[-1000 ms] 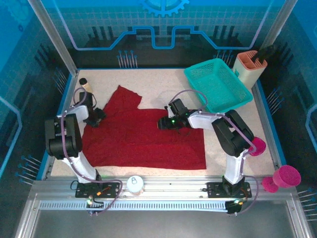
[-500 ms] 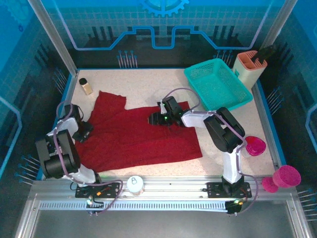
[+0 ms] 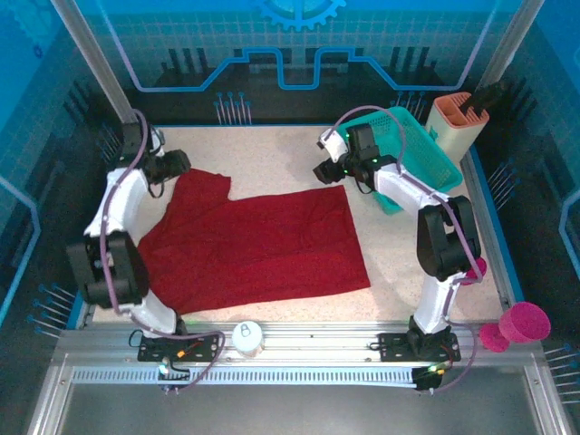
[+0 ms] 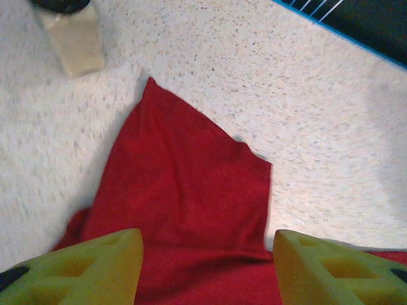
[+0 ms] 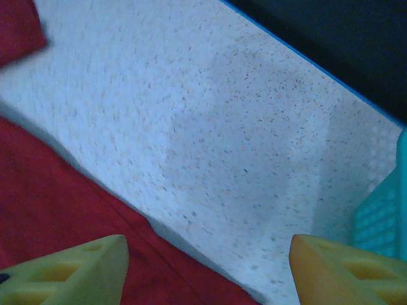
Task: Fold the inside-out t-shirt
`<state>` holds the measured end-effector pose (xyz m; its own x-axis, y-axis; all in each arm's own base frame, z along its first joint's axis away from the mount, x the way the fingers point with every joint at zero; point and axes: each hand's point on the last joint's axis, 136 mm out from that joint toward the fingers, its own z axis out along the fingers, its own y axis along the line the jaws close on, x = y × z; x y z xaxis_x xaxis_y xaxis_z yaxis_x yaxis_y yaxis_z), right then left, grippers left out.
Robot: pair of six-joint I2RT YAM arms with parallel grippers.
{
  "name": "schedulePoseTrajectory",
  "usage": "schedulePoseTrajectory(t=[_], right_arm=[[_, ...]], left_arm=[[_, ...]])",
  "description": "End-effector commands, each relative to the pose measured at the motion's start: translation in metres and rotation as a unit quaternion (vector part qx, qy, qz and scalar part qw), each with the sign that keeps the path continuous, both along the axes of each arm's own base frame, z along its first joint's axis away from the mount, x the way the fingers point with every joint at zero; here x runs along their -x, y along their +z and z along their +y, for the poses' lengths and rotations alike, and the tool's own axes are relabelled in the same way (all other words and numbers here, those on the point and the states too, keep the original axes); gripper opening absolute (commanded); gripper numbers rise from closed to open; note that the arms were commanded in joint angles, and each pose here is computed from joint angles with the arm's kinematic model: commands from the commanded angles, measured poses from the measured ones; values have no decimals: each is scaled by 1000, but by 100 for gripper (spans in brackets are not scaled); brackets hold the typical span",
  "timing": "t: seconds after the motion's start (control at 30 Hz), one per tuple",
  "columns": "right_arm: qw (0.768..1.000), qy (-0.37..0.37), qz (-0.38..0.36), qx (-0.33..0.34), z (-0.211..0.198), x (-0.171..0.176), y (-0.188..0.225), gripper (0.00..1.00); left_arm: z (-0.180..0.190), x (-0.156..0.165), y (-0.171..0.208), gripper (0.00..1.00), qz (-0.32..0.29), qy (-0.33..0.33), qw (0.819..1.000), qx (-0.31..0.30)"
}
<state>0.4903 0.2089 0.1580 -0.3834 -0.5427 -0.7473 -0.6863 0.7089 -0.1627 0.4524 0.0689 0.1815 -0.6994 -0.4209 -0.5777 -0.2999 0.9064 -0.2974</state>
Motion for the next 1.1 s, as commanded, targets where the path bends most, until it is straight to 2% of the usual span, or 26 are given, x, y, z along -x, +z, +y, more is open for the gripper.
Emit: schedulePoseTrajectory(t=[0.0,0.17,0.3,0.43,0.63,0.83,1.07], right_arm=[[987,103,21,123,-15,13,-22,69],[961,160,82,210,-32,11,-47,68],[934,191,114,280,-49,4,-69,68],[931,184,119,293,-53,-10,-72,68],[929,187,125,292,-52,-13,-78,68],[890,248,152,350,-66,1,-102,68],[871,292,151,365,-65,-4,-109,69]], left_arm=[[6,-17,-39,58,60,-73,995,-28],[5,-48,-73,59,92,-132,987,-20],[12,-57,-103,61,120,-133,983,-26],[24,-63,-125,68,143,-114,982,-43],[36,-84,-134,69,135,-102,984,-61],[39,-104,-140,68,135,-112,983,-60],[30,-101,-165,65,178,-144,973,-30]])
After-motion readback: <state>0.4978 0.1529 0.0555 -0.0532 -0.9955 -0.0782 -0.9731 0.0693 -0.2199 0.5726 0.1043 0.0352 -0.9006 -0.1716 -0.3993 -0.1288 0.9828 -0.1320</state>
